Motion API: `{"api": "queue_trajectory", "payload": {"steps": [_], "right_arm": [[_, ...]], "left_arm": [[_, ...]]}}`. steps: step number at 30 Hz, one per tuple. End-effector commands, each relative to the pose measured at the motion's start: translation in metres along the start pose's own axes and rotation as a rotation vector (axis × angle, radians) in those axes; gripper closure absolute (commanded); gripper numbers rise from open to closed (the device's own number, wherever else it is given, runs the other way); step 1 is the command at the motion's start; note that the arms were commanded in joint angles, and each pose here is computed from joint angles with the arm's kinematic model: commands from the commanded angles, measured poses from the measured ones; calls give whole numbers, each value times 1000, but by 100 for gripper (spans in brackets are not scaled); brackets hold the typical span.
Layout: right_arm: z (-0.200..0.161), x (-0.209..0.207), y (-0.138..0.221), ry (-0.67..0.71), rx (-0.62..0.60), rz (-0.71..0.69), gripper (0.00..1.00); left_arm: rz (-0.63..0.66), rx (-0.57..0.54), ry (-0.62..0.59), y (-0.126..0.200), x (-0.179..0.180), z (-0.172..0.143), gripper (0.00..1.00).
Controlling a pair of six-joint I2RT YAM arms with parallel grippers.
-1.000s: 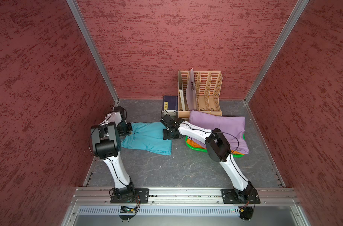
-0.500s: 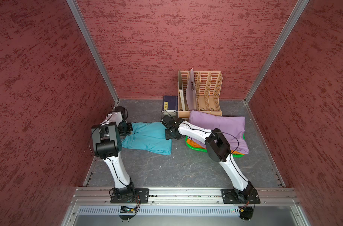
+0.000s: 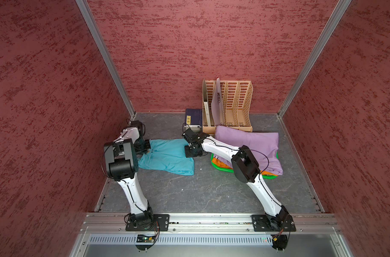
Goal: Put the folded long pants in the basket
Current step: Pick up the long pant at the center of the board, then place the long pant in the basket.
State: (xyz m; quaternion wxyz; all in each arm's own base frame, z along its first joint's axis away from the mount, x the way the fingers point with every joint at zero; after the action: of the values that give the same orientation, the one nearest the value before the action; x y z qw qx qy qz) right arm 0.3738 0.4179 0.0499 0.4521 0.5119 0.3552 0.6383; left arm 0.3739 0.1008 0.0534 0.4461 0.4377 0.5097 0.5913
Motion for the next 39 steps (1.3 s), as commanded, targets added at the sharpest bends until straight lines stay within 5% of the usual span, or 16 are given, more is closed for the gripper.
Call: {"api": "queue_trajectory", "payload": {"steps": [1,7,14,18,24,28,39], "right_arm": [[10,18,42,76,-65,53,100],[14,34,122,129,-118,121,100],[5,31,203,187,-161,162,100],[10,0,256,191,-234,82,100],[23,-78,325,67,-328,11,100],[27,-137,355,-58,-388,-36,100],[21,-273,380,-330,-467,-395,100]], "left_arm": [[0,-29,35,20,-1,-5,100],[-89,-83,133,81,-6,-13,100],[-180,-220,36,176,-41,-30,100],[-374,-285,-23,237,-79,-42,100],[-445,-345,-172,292,-150,-57,100],[-446,-268,-97,287,-200,-57,100],[-502,-230,-281,272,-371,-77,100]]}}
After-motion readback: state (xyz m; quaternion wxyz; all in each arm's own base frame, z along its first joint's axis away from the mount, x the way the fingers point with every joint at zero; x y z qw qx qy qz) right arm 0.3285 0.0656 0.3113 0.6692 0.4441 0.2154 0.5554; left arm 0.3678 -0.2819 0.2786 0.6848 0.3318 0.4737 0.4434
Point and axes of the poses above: each gripper's point midway between its finger pads, its own y axis back along the fingers, its own x axis along the line the jaws close on, z = x × y, the point moved 2 cm from there along y, back along the fingers, and after that the axes turned 11 degrees about -y, right-handed, at the moved point
